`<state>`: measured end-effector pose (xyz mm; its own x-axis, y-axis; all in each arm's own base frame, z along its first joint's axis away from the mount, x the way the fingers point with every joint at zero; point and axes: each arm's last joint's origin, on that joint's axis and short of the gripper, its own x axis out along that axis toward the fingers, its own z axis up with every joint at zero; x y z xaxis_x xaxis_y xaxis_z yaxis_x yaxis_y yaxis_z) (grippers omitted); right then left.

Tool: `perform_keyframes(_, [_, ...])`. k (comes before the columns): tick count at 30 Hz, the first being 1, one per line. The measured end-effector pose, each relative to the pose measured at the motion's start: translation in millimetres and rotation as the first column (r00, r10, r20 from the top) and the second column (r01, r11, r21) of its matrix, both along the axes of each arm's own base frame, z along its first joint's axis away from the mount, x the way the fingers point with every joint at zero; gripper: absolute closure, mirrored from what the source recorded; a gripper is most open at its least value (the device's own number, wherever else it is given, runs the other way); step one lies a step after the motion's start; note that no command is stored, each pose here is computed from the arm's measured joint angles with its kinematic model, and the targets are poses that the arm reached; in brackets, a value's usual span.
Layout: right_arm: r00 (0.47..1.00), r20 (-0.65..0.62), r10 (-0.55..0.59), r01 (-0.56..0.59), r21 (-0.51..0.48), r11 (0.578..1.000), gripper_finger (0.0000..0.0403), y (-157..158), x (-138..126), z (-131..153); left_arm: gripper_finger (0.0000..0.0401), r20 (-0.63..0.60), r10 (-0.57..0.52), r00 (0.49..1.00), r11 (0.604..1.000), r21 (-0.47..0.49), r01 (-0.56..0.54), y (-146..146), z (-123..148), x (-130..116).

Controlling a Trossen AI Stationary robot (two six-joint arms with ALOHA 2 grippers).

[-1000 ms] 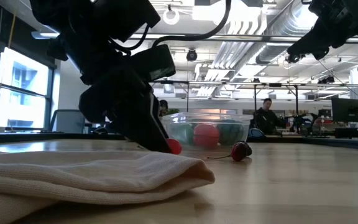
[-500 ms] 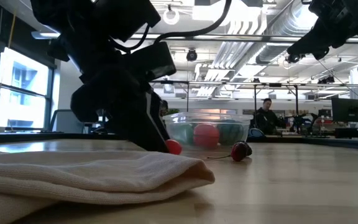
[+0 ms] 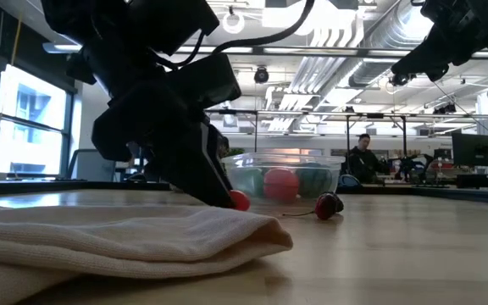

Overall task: Pick and placing Produce into tupperware
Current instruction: Put the red cherry into the transparent bin

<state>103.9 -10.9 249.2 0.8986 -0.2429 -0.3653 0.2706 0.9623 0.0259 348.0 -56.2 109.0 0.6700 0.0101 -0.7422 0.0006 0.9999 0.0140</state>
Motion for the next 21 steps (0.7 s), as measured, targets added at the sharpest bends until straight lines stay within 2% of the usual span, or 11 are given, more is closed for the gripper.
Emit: perform_keyframes(21, [1.000, 0.000, 0.000, 0.000, 0.000, 1.000, 0.0402, 0.0, 0.0, 0.0, 0.0284, 0.038, 0.000, 0.999, 1.000, -0.006, 0.001, -0.5, 2.5, 2.7])
